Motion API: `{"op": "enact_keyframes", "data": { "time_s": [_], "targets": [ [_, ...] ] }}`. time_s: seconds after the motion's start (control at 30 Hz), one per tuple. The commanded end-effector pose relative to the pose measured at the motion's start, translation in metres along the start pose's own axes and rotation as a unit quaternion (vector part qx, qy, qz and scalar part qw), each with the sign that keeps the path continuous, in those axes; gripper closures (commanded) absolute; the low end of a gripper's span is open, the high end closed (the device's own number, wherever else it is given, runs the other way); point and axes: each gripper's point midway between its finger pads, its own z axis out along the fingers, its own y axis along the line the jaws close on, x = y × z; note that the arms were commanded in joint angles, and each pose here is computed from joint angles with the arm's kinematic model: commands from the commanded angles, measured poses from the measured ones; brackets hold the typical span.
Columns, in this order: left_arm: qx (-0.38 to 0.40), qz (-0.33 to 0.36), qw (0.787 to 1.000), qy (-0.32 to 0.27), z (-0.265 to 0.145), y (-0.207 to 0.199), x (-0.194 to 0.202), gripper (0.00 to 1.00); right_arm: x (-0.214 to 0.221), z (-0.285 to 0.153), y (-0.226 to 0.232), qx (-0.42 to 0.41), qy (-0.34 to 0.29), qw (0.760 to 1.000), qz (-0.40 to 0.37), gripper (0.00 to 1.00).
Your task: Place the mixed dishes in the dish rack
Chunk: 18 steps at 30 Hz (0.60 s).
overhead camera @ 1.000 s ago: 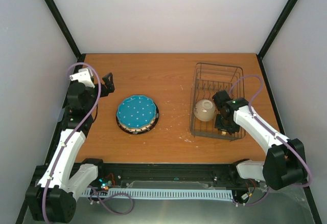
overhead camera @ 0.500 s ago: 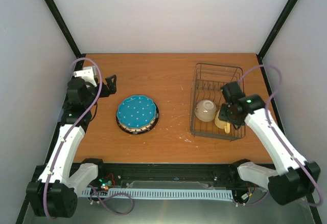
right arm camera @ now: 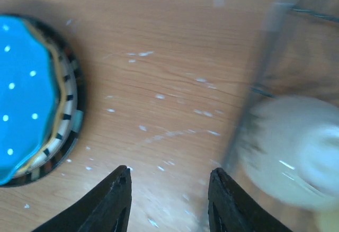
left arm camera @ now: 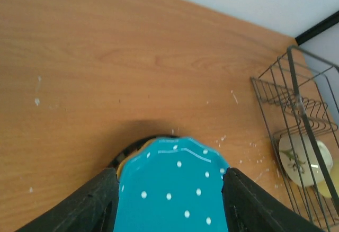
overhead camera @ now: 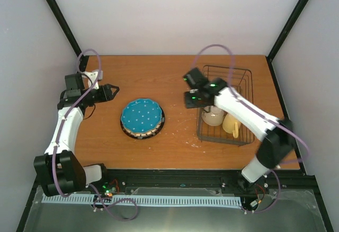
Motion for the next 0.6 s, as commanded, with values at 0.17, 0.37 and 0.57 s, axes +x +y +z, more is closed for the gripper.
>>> {"op": "enact_keyframes", "data": {
  "time_s": [0.17,0.37,0.57],
  "targets": [
    [-0.023,-0.015,0.996,0.079,0.010,0.018,0.027,0.48,-0.014,0.094,0.104,-0.113,0.067,0.986,-0.107,0.59],
    [-0.033,-0.031,0.994,0.101,0.020,0.030,0.039,0.48,-0.001,0.123,0.128,-0.161,0.120,0.973,-0.113,0.58],
    [-0.035,-0.032,0.994,0.102,0.023,0.033,0.041,0.48,0.016,0.131,0.145,-0.189,0.151,0.963,-0.120,0.58]
  ]
}}
